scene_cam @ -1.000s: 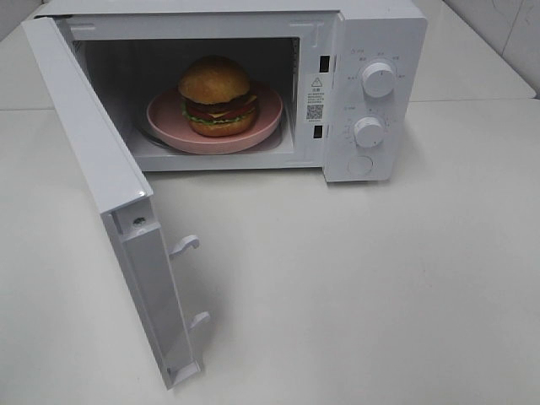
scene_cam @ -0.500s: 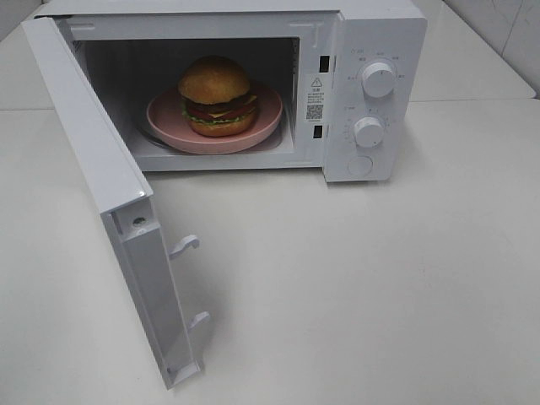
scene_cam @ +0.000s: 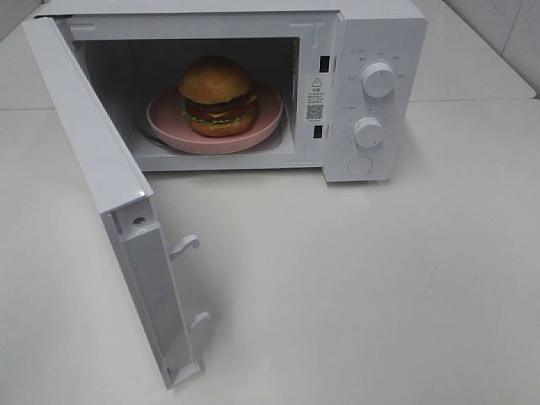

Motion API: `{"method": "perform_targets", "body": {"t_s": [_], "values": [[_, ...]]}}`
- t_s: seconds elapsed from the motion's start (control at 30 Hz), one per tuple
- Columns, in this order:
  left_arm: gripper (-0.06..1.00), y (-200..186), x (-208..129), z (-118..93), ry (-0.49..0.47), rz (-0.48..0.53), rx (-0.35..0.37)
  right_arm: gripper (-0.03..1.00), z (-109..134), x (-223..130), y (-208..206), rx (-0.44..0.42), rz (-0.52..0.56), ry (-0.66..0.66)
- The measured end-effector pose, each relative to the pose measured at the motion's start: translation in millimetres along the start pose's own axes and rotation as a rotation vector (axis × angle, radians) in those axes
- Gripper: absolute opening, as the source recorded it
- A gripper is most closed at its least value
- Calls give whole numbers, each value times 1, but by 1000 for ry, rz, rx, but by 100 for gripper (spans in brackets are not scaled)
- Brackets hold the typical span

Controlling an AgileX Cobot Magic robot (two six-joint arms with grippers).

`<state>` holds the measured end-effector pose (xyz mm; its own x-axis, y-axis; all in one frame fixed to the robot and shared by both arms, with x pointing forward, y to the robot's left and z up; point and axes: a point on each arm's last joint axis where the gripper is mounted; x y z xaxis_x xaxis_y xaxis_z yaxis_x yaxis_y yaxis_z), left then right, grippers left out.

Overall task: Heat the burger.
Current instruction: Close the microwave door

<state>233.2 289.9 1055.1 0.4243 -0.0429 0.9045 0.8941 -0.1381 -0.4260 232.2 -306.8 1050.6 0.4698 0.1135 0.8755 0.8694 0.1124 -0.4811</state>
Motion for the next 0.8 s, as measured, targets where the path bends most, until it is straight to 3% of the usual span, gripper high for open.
{"method": "perform_targets", "body": {"t_s": [0.4, 0.5, 0.63, 0.8], "values": [[0, 0, 1, -2, -15, -7, -25, 68, 0, 0, 0, 0, -2, -9], [0, -2, 6, -2, -15, -56, -22, 68, 0, 0, 0, 0, -2, -9], [0, -1, 21, 1, -20, -238, 2, 68, 0, 0, 0, 0, -2, -9], [0, 10, 22, 4, -29, -317, 19, 68, 0, 0, 0, 0, -2, -9]]}}
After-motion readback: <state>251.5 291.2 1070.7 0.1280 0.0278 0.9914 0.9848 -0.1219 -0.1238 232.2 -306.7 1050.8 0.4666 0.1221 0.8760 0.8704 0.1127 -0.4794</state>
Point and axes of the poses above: a point on each arm's last joint axis where the gripper is mounted, y pointing out along that axis toward the gripper, z along the wrist's bending axis when the last joint is at zero, x = y × z, and after that the axes turned 2 degrees about -y, right-handed
